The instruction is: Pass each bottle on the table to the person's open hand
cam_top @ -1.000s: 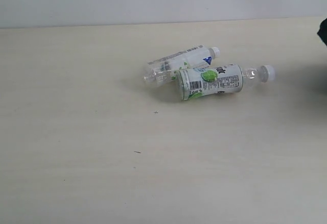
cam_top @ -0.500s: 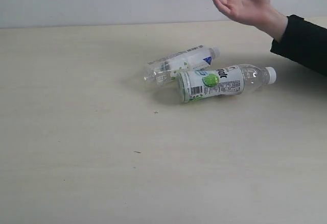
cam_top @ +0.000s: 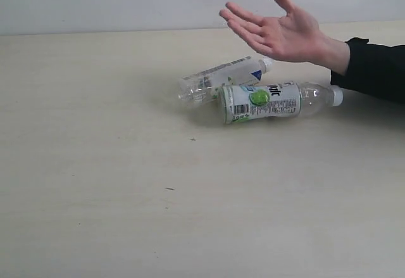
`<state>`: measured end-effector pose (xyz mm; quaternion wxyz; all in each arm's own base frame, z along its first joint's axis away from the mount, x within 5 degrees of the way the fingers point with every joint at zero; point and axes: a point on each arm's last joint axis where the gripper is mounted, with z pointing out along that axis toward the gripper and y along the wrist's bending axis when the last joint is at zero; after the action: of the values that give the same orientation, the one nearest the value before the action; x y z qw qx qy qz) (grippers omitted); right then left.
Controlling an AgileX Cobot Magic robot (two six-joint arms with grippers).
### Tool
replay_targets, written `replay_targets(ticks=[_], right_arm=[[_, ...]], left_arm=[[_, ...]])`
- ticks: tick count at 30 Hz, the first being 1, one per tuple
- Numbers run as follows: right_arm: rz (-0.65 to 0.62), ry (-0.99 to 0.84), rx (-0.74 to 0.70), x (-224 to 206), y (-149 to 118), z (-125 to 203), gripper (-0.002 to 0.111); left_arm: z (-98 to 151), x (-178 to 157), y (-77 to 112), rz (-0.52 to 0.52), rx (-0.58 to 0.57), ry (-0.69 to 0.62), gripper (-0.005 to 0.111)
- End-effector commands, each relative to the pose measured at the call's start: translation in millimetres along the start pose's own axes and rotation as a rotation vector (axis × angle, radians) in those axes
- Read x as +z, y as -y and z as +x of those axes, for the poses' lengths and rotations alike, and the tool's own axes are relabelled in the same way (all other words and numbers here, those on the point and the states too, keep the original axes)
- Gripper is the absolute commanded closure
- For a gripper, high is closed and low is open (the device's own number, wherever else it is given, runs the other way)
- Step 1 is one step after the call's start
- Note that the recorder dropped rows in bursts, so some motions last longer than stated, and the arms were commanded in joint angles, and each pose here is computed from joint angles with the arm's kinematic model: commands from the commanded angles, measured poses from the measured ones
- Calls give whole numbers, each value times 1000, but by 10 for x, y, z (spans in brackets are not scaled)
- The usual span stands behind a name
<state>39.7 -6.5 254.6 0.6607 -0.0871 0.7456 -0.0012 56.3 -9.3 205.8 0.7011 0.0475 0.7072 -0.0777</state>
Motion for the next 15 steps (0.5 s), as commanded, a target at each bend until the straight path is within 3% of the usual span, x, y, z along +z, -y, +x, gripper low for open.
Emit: replay_targets(ticks=[1,15], right_arm=[[-1,4,-6,2,-2,13,108],[1,7,-11,2,0,11,108]], left_arm=[[11,1,-2,-2,-6,-4,107],[11,1,-2,-2,-6,-4,107]])
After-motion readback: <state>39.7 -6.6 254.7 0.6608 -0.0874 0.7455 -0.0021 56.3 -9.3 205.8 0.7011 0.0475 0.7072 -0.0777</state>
